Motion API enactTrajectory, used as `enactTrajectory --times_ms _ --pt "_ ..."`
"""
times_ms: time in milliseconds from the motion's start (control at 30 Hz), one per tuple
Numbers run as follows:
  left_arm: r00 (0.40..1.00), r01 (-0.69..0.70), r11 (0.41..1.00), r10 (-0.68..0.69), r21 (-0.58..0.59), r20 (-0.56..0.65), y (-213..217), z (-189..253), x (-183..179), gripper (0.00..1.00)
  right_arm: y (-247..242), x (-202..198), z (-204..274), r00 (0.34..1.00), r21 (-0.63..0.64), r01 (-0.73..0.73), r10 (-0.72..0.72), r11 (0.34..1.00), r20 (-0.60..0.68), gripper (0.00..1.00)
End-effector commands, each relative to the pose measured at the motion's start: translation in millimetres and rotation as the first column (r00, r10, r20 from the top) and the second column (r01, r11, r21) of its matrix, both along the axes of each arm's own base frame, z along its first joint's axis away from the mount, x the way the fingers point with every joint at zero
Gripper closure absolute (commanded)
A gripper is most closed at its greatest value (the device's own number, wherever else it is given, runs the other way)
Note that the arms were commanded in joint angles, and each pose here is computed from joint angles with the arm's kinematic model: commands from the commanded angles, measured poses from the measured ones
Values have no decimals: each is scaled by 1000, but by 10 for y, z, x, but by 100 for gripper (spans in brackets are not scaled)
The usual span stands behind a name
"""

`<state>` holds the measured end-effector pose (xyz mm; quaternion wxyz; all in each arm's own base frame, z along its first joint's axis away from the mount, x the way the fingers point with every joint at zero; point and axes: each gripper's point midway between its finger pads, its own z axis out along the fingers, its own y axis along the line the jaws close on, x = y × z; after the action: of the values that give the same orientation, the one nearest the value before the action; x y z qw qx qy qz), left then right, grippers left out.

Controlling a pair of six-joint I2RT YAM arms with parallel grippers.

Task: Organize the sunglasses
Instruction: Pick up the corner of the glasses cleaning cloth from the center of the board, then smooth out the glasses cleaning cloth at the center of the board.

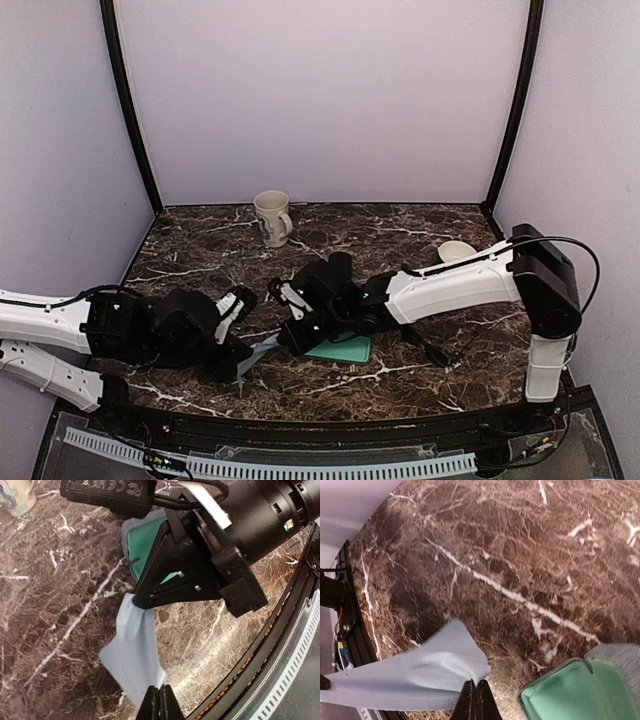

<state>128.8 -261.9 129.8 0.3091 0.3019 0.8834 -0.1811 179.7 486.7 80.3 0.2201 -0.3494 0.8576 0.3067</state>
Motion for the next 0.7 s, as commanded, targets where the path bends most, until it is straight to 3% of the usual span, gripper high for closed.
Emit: enactTrajectory --times_ms 0,200,567,667 --pt "997 31 994 -39 108 65 168 215 135 100 227 148 612 1000 150 -19 16 989 17 100" --pt "993 40 986 -57 164 102 215 323 221 100 316 186 772 1000 183 -31 30 983 9 100" --pt "972 226 972 -220 69 -83 -367 -323 -268 100 -243 -38 304 997 64 27 -22 998 -79 100" --pt "960 262 960 -250 97 -123 -514 -553 -459 100 -488 -162 104 992 12 49 -47 999 -117 100"
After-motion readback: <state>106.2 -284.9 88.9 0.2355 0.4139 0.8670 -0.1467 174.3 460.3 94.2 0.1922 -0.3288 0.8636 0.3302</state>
